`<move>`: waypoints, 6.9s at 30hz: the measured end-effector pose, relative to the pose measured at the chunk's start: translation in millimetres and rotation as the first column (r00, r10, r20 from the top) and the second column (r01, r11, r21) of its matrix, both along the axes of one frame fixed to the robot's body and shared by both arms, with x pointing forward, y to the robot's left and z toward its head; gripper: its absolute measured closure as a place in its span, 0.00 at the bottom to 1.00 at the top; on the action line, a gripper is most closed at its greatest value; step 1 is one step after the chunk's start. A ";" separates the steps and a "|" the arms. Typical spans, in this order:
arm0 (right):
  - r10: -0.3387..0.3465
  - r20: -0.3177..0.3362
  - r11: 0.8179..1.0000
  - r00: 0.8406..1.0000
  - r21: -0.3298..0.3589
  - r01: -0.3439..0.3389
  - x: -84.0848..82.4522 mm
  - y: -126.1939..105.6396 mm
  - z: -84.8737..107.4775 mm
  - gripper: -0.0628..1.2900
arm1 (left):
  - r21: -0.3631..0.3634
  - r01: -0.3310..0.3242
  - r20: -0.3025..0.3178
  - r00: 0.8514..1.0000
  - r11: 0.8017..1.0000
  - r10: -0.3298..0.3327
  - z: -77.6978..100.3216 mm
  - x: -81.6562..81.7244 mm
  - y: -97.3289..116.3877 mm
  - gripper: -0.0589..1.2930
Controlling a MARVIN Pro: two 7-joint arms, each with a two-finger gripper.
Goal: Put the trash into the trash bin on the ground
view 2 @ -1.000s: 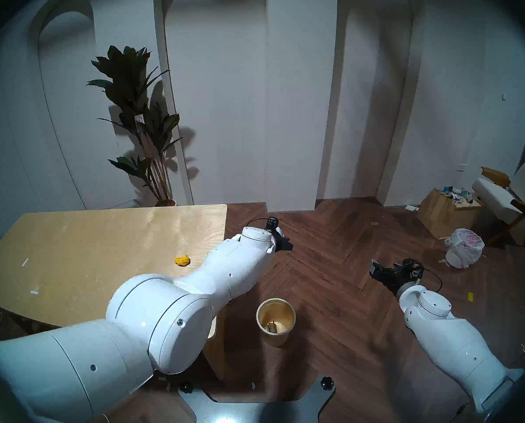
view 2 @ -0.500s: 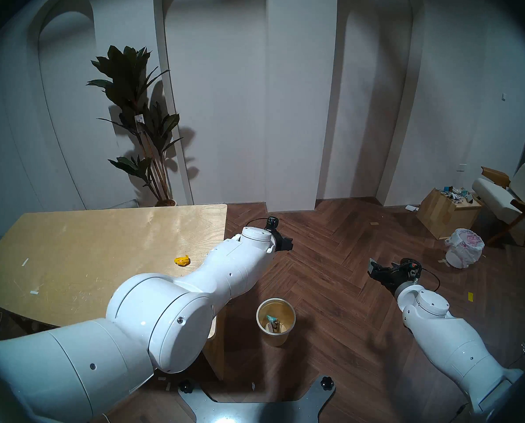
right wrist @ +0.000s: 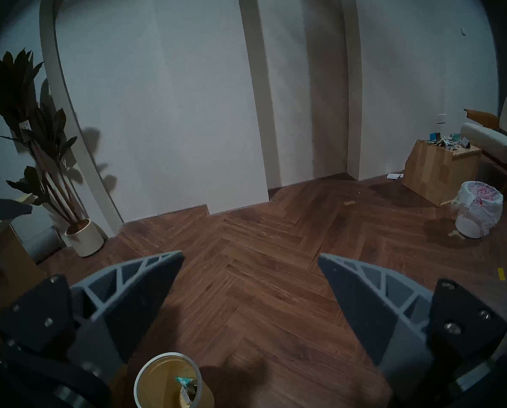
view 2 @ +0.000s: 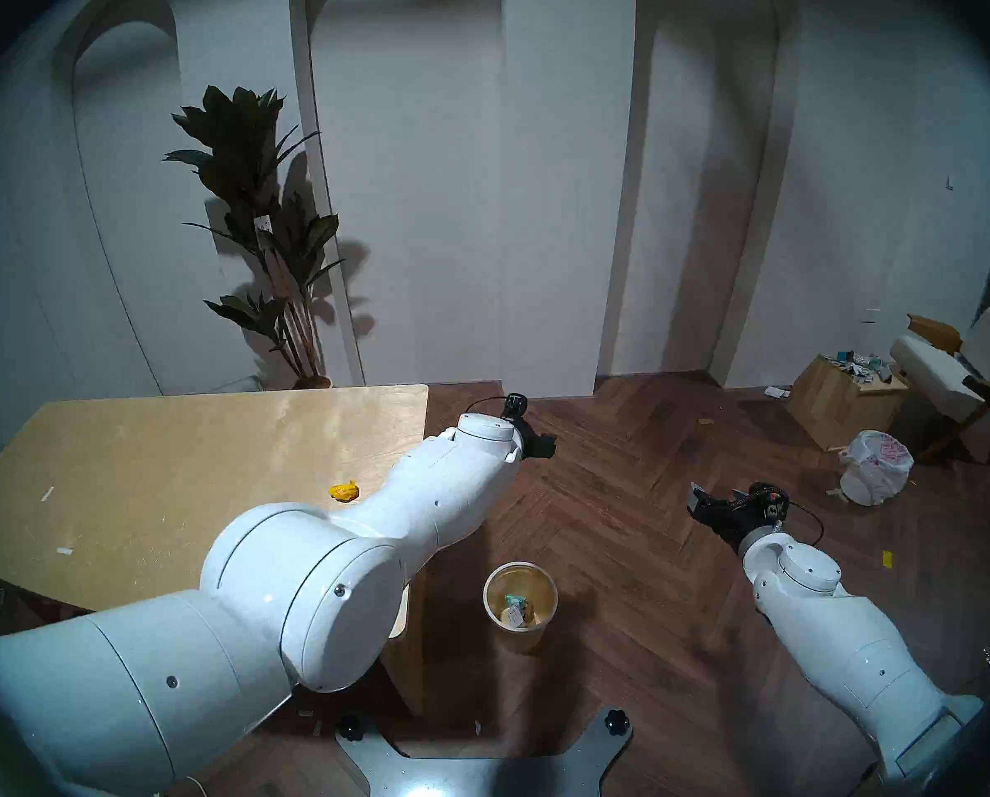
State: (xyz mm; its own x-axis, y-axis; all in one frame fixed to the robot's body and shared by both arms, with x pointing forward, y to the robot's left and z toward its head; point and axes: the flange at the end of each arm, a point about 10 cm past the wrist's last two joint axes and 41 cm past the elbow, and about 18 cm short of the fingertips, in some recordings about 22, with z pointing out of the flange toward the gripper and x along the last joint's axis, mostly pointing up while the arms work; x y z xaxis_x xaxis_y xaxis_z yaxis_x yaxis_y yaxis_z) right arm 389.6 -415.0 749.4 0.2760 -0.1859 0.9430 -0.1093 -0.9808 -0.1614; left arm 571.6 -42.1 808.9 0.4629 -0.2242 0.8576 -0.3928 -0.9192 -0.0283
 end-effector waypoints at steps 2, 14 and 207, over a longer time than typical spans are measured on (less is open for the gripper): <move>0.009 0.011 1.000 1.000 0.002 -0.009 3.1 3.3 1.5 0.05 | -0.003 -0.006 0.019 1.000 1.000 0.006 10.5 6.7 2.8 0.06; 0.118 0.070 0.993 0.991 0.013 -0.119 22.6 47.6 2.7 0.05 | -0.034 -0.171 0.181 0.968 0.985 0.174 68.0 54.6 74.1 0.06; 0.559 -0.254 0.786 0.789 -0.140 -0.602 77.7 577.3 10.8 0.83 | 0.006 -0.492 0.262 0.841 0.870 0.474 170.6 -205.3 476.8 0.06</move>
